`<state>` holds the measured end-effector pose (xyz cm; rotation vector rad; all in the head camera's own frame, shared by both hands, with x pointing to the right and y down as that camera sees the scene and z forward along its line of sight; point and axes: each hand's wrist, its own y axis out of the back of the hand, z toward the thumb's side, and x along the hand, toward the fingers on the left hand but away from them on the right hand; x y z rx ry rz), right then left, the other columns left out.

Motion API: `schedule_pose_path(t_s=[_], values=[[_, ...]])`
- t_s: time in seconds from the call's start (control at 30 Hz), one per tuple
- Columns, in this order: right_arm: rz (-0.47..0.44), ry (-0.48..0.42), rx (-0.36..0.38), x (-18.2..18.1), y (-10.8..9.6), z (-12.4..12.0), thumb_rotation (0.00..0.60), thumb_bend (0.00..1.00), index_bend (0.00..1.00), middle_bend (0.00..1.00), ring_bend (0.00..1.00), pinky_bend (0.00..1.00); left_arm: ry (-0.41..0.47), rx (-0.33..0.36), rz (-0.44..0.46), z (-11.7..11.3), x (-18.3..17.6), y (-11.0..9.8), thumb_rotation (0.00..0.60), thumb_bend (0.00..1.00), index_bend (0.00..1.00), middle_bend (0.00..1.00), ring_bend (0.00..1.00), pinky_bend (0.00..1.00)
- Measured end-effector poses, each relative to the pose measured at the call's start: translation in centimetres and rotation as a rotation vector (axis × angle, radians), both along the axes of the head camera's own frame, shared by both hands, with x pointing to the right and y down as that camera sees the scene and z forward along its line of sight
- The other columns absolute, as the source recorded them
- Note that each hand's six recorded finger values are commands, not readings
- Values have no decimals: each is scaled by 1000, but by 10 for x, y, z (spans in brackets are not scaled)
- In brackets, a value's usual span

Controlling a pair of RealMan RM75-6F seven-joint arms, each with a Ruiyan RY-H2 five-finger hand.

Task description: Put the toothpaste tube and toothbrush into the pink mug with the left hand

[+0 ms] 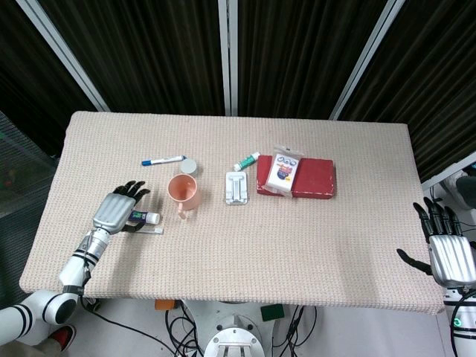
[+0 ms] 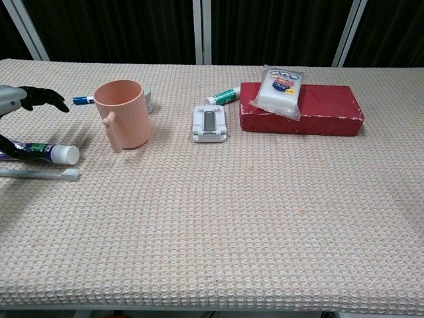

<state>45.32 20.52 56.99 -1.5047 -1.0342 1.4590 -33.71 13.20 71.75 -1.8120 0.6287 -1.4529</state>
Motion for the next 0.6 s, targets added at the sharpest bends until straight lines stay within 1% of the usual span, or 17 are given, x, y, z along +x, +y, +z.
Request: schedule_pose_path(t_s=[0.1, 0.2, 0.37, 0.5, 0.6], values=[[1, 1, -1, 2, 1, 1, 529, 356, 0, 0, 0, 0, -1, 1, 2, 2, 1, 0, 583, 201, 200, 81, 71, 209], [4, 1, 2, 3, 1, 0, 529, 356, 0, 0, 0, 0, -3, 3, 4, 4, 2, 1, 595, 201, 225, 91, 72, 210], [7, 1, 4, 5, 2, -1, 530, 356, 0, 0, 0, 0, -6, 8, 9, 6, 3, 2, 600, 210, 290, 106, 80, 209], [10, 3, 3, 5, 3, -1, 530, 356, 0, 0, 0, 0, -4, 26, 17, 7, 4, 1, 600, 218, 358, 126, 89, 210], [10, 4, 3, 5, 3, 0, 531, 356, 0, 0, 0, 0, -11, 34, 29, 9, 4, 2, 600, 222, 374, 128, 89, 210]])
